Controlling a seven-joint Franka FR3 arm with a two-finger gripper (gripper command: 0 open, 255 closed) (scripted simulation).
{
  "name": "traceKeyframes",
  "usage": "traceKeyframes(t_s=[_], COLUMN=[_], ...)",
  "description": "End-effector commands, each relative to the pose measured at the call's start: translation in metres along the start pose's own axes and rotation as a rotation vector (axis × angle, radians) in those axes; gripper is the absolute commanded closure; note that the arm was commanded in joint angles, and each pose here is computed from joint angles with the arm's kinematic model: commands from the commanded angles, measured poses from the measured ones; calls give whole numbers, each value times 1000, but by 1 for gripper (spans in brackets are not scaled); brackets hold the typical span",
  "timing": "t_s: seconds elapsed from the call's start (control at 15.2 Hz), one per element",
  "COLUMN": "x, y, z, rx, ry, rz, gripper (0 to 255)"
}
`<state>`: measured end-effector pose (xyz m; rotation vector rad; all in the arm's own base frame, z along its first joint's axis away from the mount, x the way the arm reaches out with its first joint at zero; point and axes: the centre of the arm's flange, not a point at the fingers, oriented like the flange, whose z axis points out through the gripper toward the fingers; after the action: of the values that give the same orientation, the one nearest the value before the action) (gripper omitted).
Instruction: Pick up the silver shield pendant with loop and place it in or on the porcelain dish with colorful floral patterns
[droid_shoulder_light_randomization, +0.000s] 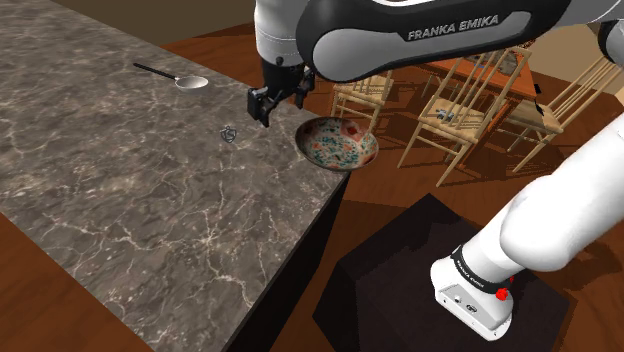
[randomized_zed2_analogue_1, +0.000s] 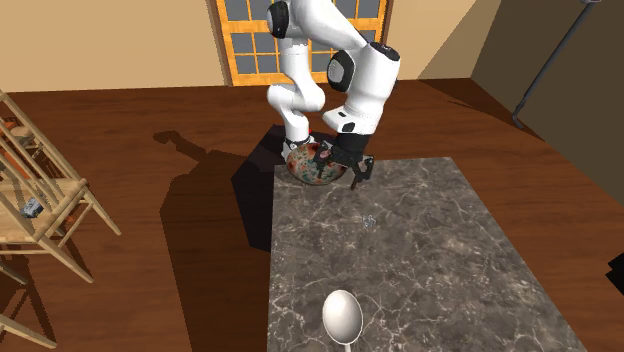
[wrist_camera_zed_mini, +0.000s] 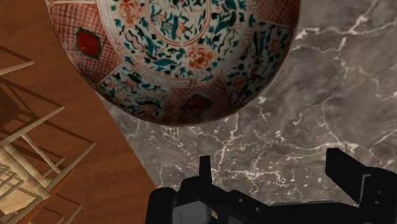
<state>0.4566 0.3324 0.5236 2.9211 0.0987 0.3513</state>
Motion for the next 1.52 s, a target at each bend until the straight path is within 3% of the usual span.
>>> traceKeyframes(t_s=[0.0,0.53,1.06,1.45], x=[10,45,47,47], y=[-24,-116,-115,-115], z=[4,10,50,50], rx=[-5,-23,-23,-23], ry=[13,59,59,59], rz=[-7,-38,-38,-38], gripper=[0,0,0,0])
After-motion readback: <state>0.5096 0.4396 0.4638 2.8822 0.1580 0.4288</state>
